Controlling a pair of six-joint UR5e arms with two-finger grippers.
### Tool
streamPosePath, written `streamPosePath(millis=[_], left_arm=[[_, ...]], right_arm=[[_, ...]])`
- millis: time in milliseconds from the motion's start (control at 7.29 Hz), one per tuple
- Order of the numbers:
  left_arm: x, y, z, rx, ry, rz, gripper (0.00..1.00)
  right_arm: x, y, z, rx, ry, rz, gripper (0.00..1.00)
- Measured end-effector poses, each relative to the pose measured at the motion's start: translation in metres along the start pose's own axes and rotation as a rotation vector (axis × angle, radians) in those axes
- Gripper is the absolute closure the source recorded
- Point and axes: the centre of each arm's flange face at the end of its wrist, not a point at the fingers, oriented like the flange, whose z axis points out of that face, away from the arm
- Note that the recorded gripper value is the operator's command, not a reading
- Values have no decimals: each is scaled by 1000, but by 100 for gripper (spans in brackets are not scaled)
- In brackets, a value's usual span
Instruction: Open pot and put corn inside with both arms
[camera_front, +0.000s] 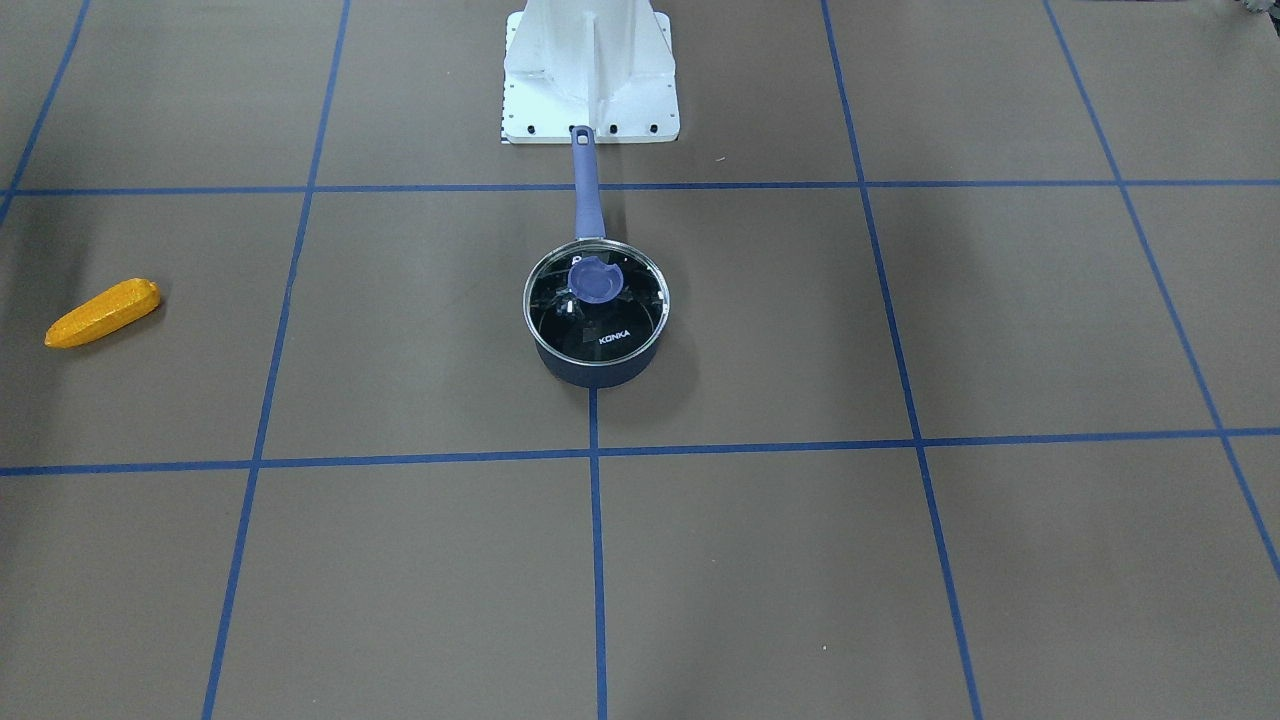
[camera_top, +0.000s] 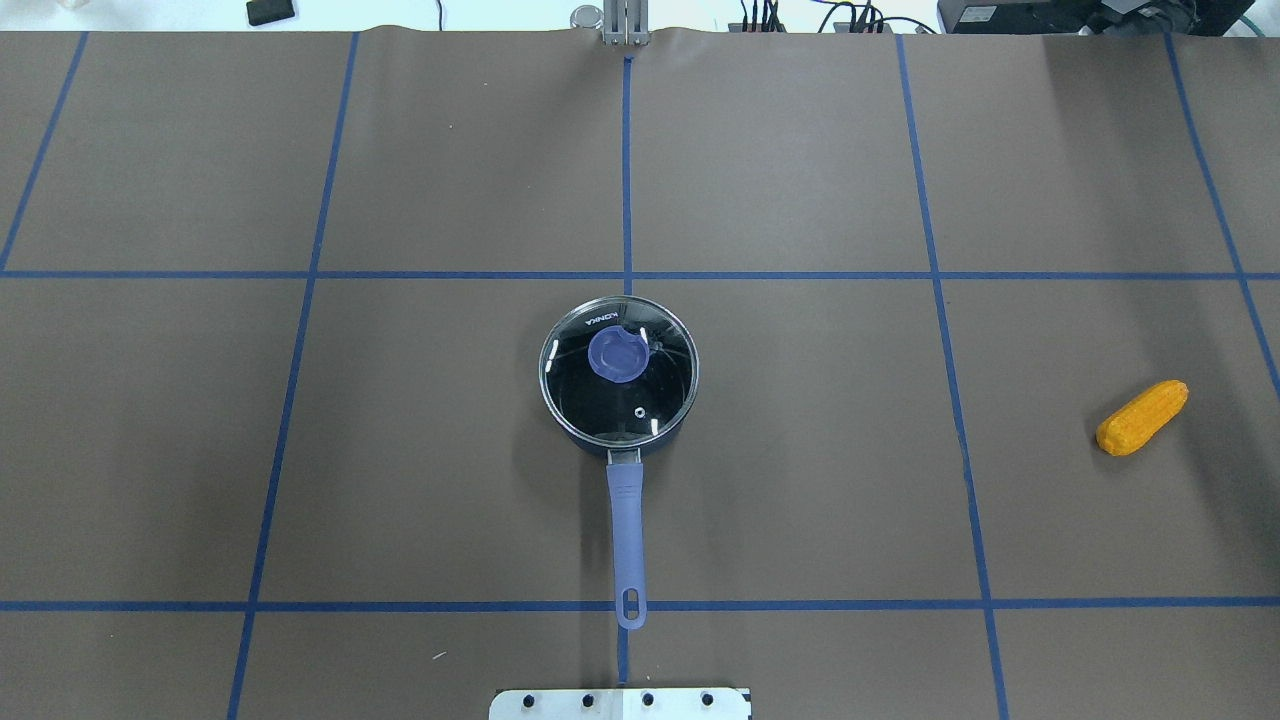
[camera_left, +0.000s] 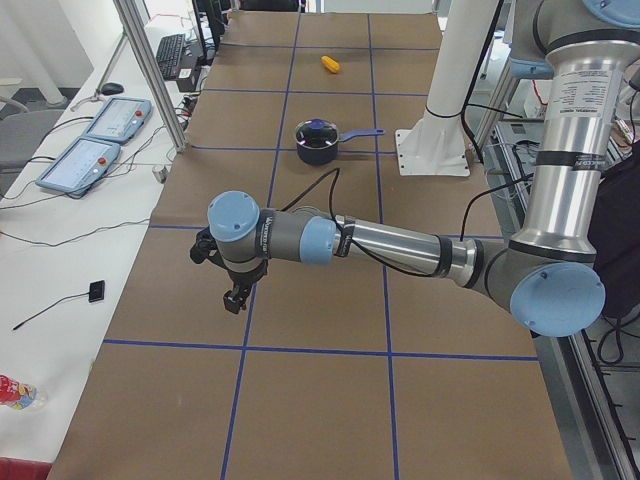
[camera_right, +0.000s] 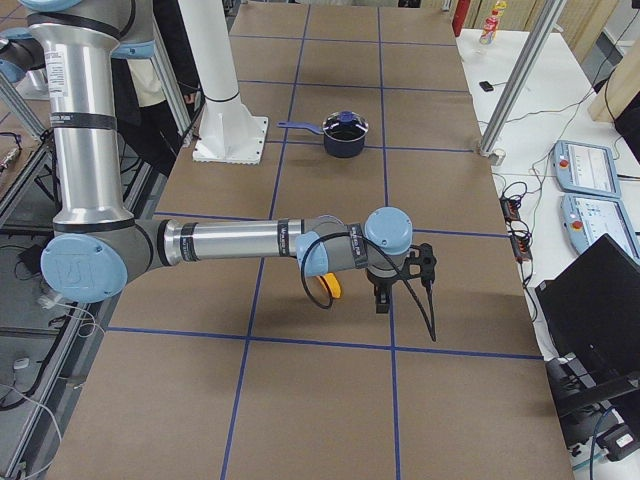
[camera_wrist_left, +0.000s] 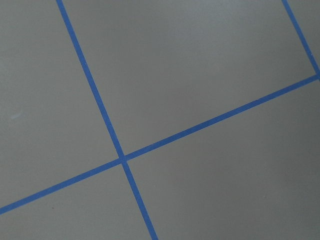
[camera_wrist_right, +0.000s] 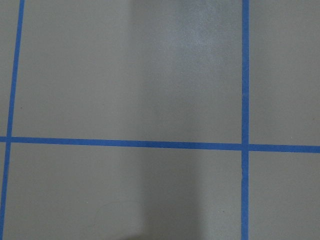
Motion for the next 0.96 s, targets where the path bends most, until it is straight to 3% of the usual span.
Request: streamPosePath(millis=[275, 549, 961], left_arm=[[1, -3, -1, 0, 2, -3, 2], [1, -5, -2, 1, 2, -6, 2], [27, -35, -10, 23, 7, -102, 2]], right_arm=[[-10, -3, 5, -7, 0, 87, 0], [-16, -4, 8, -13, 0, 122, 0], [-47, 0, 27, -35, 28, 240, 0]])
